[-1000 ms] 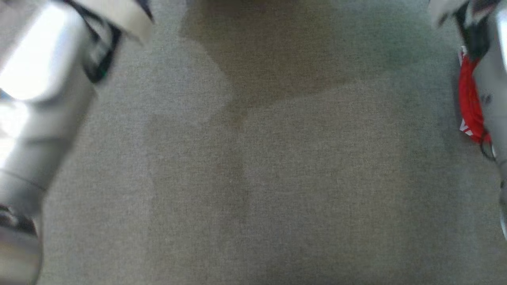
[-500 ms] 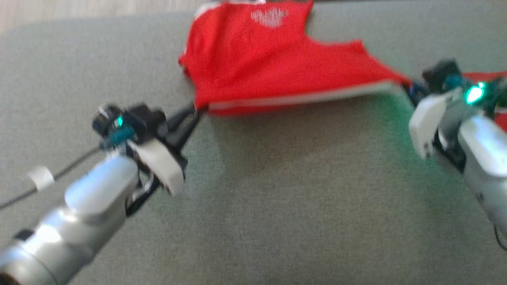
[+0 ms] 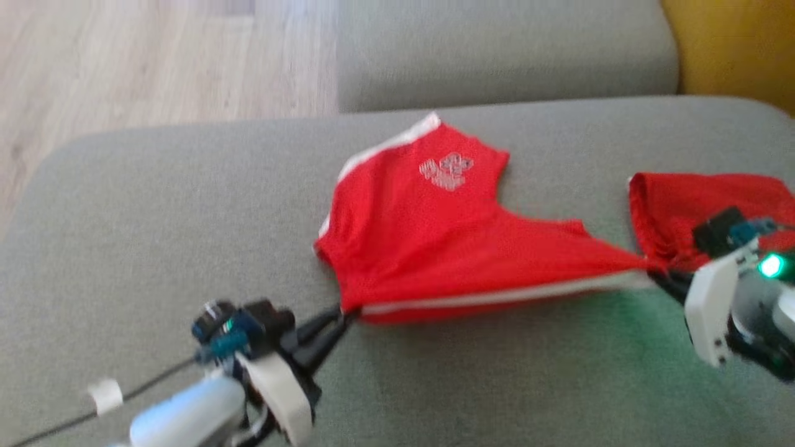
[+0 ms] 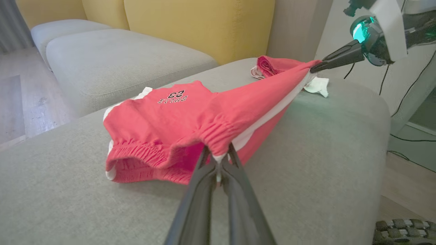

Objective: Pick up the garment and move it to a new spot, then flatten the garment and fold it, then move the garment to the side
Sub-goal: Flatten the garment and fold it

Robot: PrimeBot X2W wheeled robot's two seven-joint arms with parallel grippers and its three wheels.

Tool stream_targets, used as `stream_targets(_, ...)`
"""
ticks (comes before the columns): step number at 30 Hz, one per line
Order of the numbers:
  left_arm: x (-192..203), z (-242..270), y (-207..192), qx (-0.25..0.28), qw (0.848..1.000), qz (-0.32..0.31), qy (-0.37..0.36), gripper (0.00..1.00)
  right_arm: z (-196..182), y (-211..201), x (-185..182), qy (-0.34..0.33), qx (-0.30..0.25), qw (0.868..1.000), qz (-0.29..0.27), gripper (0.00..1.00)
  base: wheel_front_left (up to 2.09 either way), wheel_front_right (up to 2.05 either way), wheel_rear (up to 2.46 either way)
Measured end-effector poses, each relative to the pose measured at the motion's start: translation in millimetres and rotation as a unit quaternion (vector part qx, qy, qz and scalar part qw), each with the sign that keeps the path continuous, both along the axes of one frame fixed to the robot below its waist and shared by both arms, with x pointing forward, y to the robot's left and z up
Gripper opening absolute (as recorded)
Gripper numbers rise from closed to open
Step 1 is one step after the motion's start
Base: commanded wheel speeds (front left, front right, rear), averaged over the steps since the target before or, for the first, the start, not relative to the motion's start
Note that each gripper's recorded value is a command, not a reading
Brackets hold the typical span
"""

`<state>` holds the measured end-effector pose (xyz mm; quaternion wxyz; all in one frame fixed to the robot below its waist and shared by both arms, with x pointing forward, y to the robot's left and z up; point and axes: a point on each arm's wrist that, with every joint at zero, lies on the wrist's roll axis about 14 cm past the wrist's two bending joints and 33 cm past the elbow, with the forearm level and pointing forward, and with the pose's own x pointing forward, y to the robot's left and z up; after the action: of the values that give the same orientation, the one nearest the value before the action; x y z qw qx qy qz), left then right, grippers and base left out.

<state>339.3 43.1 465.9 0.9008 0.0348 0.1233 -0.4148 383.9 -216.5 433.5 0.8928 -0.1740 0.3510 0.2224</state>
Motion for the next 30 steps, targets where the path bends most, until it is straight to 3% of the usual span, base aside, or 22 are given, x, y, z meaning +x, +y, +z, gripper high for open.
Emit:
stream_targets(7,-30.7,10.9,-9.3,-0.015,1.0,-0.008,0.002,0.0,0.2,-6.8,-30.9,0.026,0.017,1.0,-0.003,0.0,0.0,0.0,0.0)
stream_targets(14,-28.3,13.4,-3.9,-0.022,0.999,0.02,0.011,0.0,16.7,-0.2,-8.8,-0.017,0.027,0.999,0.005,0.0,0.0,0.0,0.0)
stream_targets(24,31.8,17.4,29.7,-0.038,0.994,0.106,0.017,0.0,54.2,41.0,90.0,-0.114,0.02,0.992,0.044,0.0,0.0,0.0,0.0)
stream_targets(30,60.2,3.7,54.4,-0.017,0.987,0.158,0.029,0.0,47.8,80.3,143.5,-0.118,0.014,0.991,0.068,0.0,0.0,0.0,0.0)
